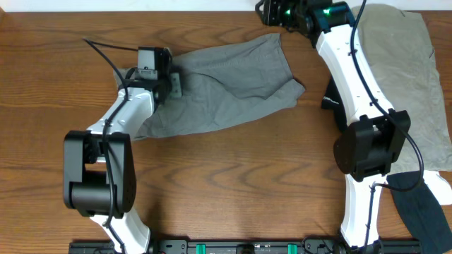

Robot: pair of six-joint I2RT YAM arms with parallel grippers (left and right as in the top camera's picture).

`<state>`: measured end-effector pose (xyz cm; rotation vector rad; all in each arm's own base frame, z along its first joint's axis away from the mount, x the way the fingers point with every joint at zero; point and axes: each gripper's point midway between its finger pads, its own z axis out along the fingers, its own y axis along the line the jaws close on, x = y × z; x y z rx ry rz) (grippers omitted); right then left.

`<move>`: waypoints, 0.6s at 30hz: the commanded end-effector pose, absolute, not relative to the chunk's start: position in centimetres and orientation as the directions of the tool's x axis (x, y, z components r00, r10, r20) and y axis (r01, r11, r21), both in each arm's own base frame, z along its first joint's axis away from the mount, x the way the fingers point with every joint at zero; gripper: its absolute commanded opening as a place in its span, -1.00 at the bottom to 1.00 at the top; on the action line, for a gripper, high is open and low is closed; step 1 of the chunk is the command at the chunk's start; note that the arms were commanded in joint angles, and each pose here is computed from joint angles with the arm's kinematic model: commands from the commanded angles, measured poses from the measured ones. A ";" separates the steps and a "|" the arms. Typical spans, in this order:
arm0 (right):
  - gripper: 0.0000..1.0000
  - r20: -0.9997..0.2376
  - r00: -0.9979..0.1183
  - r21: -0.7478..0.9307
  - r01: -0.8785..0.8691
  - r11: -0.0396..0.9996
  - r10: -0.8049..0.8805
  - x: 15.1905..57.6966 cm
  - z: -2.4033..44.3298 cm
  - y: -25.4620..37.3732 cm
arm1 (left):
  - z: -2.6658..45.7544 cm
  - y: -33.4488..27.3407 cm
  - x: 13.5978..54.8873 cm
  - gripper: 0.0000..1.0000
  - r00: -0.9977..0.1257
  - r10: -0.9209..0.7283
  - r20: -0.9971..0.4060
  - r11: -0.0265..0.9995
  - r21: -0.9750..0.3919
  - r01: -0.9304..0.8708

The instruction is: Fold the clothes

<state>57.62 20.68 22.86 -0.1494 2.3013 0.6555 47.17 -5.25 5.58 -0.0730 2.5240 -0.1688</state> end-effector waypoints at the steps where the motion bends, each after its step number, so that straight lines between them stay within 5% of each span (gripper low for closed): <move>1: -0.24 -0.676 -0.736 0.401 -0.323 0.857 0.039 57.0 22.5 21.6 | 6.8 -6.2 49.8 -0.63 -0.766 -0.076 -0.639 0.989 -0.147 0.025; 18: -0.15 -0.627 -0.777 0.385 -0.366 0.847 -0.050 54.4 21.0 24.2 | 1.9 -4.4 55.3 -0.63 -0.629 -0.116 -0.769 0.993 -0.093 -0.069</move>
